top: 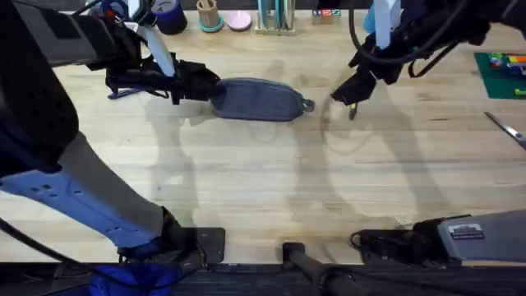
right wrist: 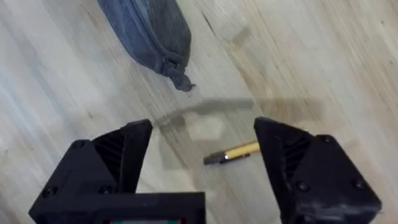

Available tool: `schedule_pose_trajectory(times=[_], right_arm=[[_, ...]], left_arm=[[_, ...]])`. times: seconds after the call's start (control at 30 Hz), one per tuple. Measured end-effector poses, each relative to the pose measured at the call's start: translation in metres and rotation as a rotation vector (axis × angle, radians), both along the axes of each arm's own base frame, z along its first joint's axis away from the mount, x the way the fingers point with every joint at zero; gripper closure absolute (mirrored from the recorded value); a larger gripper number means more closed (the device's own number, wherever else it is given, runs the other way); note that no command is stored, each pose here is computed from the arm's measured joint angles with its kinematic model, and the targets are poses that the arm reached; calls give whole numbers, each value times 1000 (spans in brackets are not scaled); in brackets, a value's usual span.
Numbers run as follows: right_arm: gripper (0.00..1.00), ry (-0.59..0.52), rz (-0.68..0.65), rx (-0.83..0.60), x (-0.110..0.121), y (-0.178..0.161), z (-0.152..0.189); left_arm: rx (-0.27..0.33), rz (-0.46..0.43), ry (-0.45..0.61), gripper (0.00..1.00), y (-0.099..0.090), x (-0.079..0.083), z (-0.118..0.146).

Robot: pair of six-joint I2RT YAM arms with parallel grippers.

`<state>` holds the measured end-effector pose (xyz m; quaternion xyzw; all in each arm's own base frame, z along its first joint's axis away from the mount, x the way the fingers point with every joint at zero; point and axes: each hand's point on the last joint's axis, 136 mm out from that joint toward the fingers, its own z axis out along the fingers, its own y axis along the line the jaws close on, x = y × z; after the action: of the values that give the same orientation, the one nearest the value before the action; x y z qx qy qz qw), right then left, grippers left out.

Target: Unzip the bag, pick up the pens from the table one at a time and place them inside, then zip the bag closed.

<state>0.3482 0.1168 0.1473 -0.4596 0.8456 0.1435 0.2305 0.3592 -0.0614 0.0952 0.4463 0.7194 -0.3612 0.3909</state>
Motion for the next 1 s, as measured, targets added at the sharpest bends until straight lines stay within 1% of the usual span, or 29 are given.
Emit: schedule_pose_trajectory(times=[0.27, 0.47, 0.9, 1.0], right_arm=[[6, 48, 20, 35, 9, 8, -24], [6, 56, 30, 52, 18, 13, -38], [6, 161, 68, 122, 16, 27, -75], [6, 169, 77, 128, 16, 31, -80]], left_arm=[[0, 0, 0, 959, 0, 0, 0], [0, 0, 0, 959, 0, 0, 0], [0, 0, 0, 959, 0, 0, 0], [0, 0, 0, 959, 0, 0, 0]])
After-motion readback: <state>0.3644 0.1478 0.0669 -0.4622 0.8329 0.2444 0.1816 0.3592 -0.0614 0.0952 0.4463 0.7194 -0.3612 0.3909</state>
